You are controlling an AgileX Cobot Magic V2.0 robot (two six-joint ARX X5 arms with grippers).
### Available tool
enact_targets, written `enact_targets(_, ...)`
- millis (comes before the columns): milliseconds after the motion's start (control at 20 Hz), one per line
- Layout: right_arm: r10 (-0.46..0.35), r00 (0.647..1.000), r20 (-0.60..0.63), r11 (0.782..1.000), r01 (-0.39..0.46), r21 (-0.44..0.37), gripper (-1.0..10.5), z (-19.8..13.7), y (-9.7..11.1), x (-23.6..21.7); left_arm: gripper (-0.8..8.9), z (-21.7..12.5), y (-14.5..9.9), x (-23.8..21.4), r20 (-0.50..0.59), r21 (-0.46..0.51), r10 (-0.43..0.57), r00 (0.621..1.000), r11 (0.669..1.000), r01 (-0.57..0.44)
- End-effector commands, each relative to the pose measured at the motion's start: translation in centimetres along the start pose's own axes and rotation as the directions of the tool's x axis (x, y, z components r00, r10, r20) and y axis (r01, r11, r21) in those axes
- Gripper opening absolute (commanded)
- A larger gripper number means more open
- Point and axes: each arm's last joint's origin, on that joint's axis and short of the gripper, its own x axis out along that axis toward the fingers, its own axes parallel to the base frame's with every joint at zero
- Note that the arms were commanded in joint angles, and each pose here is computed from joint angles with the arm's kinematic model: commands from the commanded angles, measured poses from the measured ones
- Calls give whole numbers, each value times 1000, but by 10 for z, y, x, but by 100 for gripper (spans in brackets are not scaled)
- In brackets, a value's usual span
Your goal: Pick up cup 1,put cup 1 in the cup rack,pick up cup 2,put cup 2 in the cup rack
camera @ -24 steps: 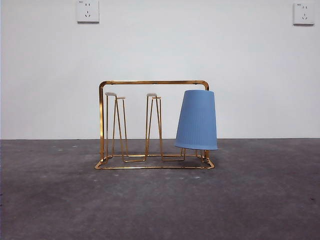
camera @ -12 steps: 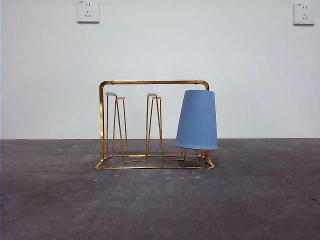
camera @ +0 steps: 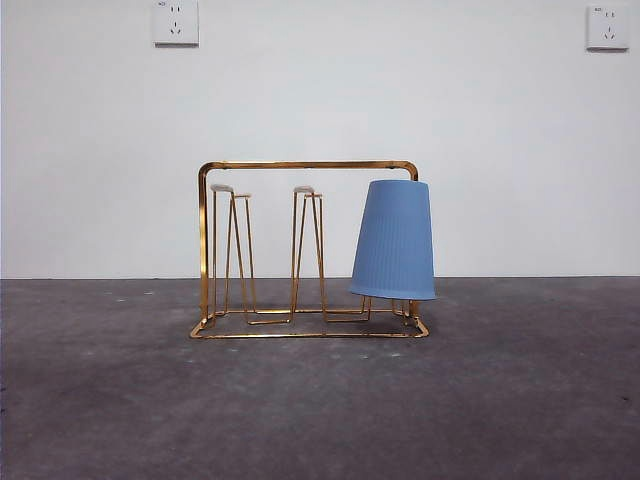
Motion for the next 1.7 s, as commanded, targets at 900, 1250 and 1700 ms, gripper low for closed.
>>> enact_targets(900,-203,906,-371,979,194,-62,163,15,15,-98,-8,17,-31,-55,-185,375,649,738,741,-557)
enact_targets(1250,-271,853,-447,962,248,-111,163,13,18,-118,-8,-7,-20,-79,-228,610,923,311,384,-693)
enact_targets(1700,-264,831,-490,964,240,-111,162,9,18,-120,-8,-40,18,-90,-153,694,977,148,213,-688)
